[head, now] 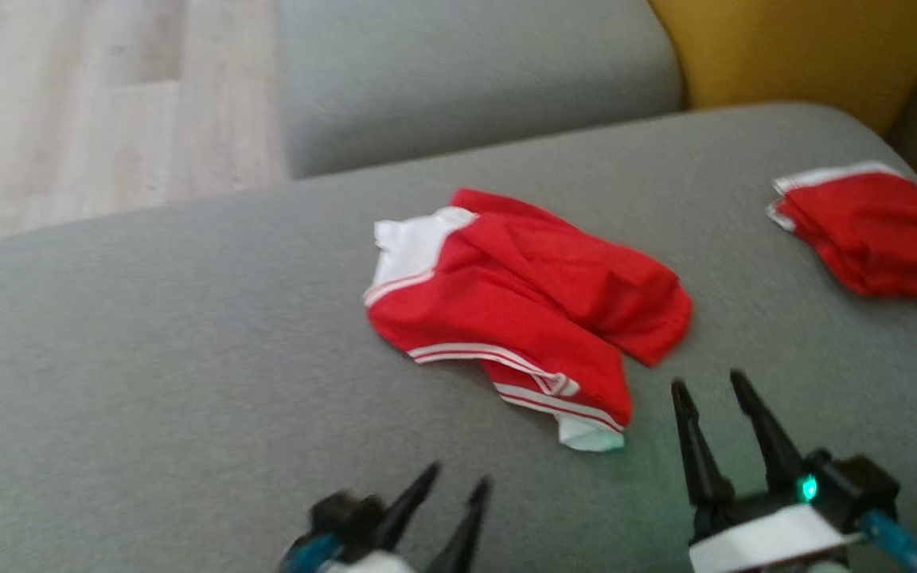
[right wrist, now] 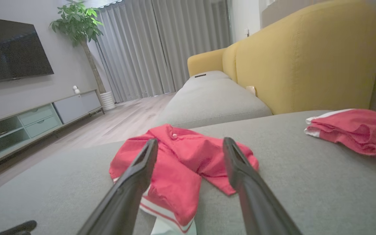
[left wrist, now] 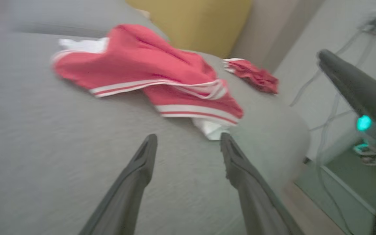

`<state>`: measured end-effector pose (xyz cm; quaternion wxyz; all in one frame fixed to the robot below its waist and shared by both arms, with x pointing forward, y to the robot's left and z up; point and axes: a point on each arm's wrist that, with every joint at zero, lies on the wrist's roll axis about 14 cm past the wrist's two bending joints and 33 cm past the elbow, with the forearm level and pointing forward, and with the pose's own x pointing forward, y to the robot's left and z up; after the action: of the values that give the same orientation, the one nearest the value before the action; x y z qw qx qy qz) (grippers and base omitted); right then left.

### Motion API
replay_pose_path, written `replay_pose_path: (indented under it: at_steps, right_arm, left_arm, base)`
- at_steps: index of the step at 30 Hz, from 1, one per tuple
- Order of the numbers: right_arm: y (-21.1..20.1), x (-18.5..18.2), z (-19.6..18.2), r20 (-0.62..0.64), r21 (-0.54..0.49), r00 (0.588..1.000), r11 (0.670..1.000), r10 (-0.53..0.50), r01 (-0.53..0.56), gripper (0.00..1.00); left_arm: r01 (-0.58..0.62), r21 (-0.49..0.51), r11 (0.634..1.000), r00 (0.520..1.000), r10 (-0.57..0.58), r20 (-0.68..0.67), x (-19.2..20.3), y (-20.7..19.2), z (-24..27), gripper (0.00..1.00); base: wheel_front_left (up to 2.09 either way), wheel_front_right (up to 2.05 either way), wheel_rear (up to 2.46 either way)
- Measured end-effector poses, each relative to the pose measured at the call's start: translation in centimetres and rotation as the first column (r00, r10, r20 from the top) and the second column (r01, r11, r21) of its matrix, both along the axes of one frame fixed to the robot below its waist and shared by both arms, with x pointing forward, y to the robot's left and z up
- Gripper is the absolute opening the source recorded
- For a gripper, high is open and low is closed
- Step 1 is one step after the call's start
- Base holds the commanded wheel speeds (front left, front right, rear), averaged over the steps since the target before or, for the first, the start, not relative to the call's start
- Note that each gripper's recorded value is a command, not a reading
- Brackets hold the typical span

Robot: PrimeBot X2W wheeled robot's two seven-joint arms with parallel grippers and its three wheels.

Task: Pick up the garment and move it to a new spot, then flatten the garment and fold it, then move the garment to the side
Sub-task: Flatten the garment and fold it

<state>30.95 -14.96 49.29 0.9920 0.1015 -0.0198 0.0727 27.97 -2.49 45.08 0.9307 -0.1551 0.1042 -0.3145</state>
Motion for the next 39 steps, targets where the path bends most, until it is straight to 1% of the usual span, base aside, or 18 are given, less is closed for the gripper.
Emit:
replay_pose_path:
  at_steps: [3,5,6,10,12,13,15,18,24,25,26,29,33,36,39]
  right_arm:
    - [-0.9,0.7,0.9,0.024,-0.006,0.999,1.0,-0.026,0.027,1.0]
    - [-1.6,1.0,1.0,0.026,-0.01,0.999,0.999,-0.047,0.048,1.0]
    - [-1.6,1.0,1.0,0.026,-0.01,0.999,0.999,-0.047,0.048,1.0]
    - [-3.1,1.6,0.7,0.007,-0.019,0.995,0.995,-0.095,0.095,1.0]
    - [-3.9,2.1,0.8,0.008,-0.026,0.993,0.993,-0.118,0.118,1.0]
    - [-4.6,2.5,1.0,0.013,-0.033,0.99,0.99,-0.14,0.14,1.0]
    - [-5.2,2.7,0.8,0.005,-0.039,0.987,0.986,-0.159,0.159,1.0]
    - [-5.9,2.7,0.2,-0.017,-0.046,0.983,0.982,-0.182,0.182,1.0]
    - [-6.2,3.5,-0.1,-0.028,-0.051,0.98,0.98,-0.195,0.193,1.0]
    - [-6.0,3.7,0.0,-0.024,-0.051,0.982,0.981,-0.19,0.188,1.0]
    - [-5.8,3.8,0.1,-0.019,-0.05,0.983,0.982,-0.183,0.182,1.0]
    - [-5.4,4.0,0.5,-0.008,-0.042,0.985,0.985,-0.171,0.17,1.0]
    - [-5.2,3.8,1.4,0.023,-0.035,0.986,0.985,-0.166,0.167,1.0]
    - [-5.2,3.4,2.3,0.051,-0.029,0.985,0.985,-0.167,0.169,1.0]
    - [-5.2,2.8,3.2,0.081,-0.025,0.982,0.985,-0.171,0.173,1.0]
  left_arm:
    - [0.127,-0.04,0.991,0.991,-0.128,-0.042,0.2,-3.7,0.0,1.0]
    - [0.189,-0.058,0.98,0.978,-0.193,-0.079,0.4,-5.4,-0.4,1.0]
    - [0.189,-0.058,0.98,0.978,-0.193,-0.079,0.4,-5.4,-0.4,1.0]
    - [0.271,-0.109,0.956,0.949,-0.284,-0.139,1.6,-8.4,-0.7,1.0]
    - [0.277,-0.15,0.949,0.938,-0.301,-0.173,2.8,-9.4,-0.6,1.0]
    - [0.274,-0.199,0.941,0.919,-0.317,-0.235,3.7,-10.5,-0.8,1.0]
    - [0.28,-0.225,0.933,0.896,-0.339,-0.288,4.0,-11.5,-1.3,1.0]
    - [0.294,-0.244,0.924,0.869,-0.365,-0.334,4.4,-12.6,-2.0,1.0]
    - [0.24,-0.236,0.942,0.859,-0.319,-0.4,6.7,-13.1,-3.1,1.0]
    - [0.227,-0.235,0.945,0.857,-0.309,-0.412,6.9,-13.0,-3.3,0.71]
    - [0.214,-0.234,0.948,0.857,-0.297,-0.422,7.1,-12.9,-3.4,0.0]
    - [0.206,-0.247,0.947,0.857,-0.296,-0.421,7.3,-12.8,-3.0,0.0]
    - [0.236,-0.288,0.928,0.868,-0.335,-0.367,7.3,-13.3,-0.7,0.0]
    - [0.276,-0.346,0.896,0.89,-0.375,-0.261,8.2,-14.4,3.7,0.0]
    - [0.331,-0.384,0.862,0.909,-0.4,-0.113,9.7,-15.6,9.6,0.0]
  base:
    - [0.0,0.0,0.0]
    - [0.0,0.0,0.0]
    - [0.0,0.0,0.0]
    - [0.0,0.0,0.0]
    - [0.0,0.0,0.0]
    - [0.0,0.0,0.0]
    - [0.0,0.0,0.0]
    - [0.0,0.0,0.0]
    - [0.0,0.0,0.0]
    - [0.0,0.0,0.0]
    - [0.0,0.0,0.0]
    - [0.0,0.0,0.0]
    - [0.0,0.0,0.0]
    - [0.0,0.0,0.0]
    - [0.0,0.0,0.0]
